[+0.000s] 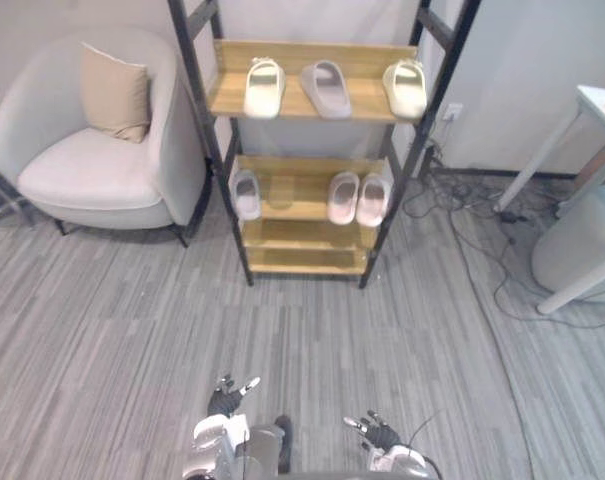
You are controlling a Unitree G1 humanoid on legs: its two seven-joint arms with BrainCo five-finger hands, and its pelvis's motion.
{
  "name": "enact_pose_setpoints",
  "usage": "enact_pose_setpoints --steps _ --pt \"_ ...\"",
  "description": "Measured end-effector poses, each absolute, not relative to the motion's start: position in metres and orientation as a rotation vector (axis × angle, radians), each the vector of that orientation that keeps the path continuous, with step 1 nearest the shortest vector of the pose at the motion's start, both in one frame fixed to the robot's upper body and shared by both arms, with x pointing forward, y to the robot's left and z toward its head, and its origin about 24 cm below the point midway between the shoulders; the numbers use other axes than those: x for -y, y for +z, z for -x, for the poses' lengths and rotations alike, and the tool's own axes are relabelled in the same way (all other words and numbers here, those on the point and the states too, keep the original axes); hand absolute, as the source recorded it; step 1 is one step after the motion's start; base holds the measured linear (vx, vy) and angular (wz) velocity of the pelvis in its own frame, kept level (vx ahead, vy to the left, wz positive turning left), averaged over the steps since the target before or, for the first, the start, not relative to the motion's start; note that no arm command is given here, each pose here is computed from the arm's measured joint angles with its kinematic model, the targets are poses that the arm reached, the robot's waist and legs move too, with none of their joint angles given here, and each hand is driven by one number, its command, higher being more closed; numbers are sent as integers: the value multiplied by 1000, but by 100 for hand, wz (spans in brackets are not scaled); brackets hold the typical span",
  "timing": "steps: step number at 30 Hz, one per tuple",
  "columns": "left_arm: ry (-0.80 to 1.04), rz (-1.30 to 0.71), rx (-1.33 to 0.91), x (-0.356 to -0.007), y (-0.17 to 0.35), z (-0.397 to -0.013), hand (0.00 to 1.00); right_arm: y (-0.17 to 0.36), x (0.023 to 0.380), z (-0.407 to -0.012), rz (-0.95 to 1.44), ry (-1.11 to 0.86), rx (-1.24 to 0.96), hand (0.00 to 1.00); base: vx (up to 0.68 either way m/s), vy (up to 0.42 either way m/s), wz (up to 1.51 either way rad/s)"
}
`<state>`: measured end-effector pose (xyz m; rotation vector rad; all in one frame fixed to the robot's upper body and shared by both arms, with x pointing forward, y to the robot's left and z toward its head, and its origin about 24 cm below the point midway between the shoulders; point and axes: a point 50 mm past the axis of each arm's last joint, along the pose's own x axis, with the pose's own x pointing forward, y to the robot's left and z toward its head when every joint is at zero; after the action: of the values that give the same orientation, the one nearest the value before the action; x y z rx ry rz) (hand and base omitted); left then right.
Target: Organize the slippers on the shoe rack
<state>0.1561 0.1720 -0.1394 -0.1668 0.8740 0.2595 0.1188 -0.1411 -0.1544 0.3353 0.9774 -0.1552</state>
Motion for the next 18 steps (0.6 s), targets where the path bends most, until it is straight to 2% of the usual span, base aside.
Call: enact_pose_setpoints --steps 6,13,18 --pt "195 187 -943 -147 -147 -149 0 -147 171 -126 -292 -225 -897 0 528 24 67" --pt "196 190 -957 -146 -148 -146 0 -146 176 -139 -275 -218 -896 0 615 -158 57" --pt "225 204 -926 -152 -145 -150 0 -149 173 -135 -254 -194 -933 0 429 -95 8"
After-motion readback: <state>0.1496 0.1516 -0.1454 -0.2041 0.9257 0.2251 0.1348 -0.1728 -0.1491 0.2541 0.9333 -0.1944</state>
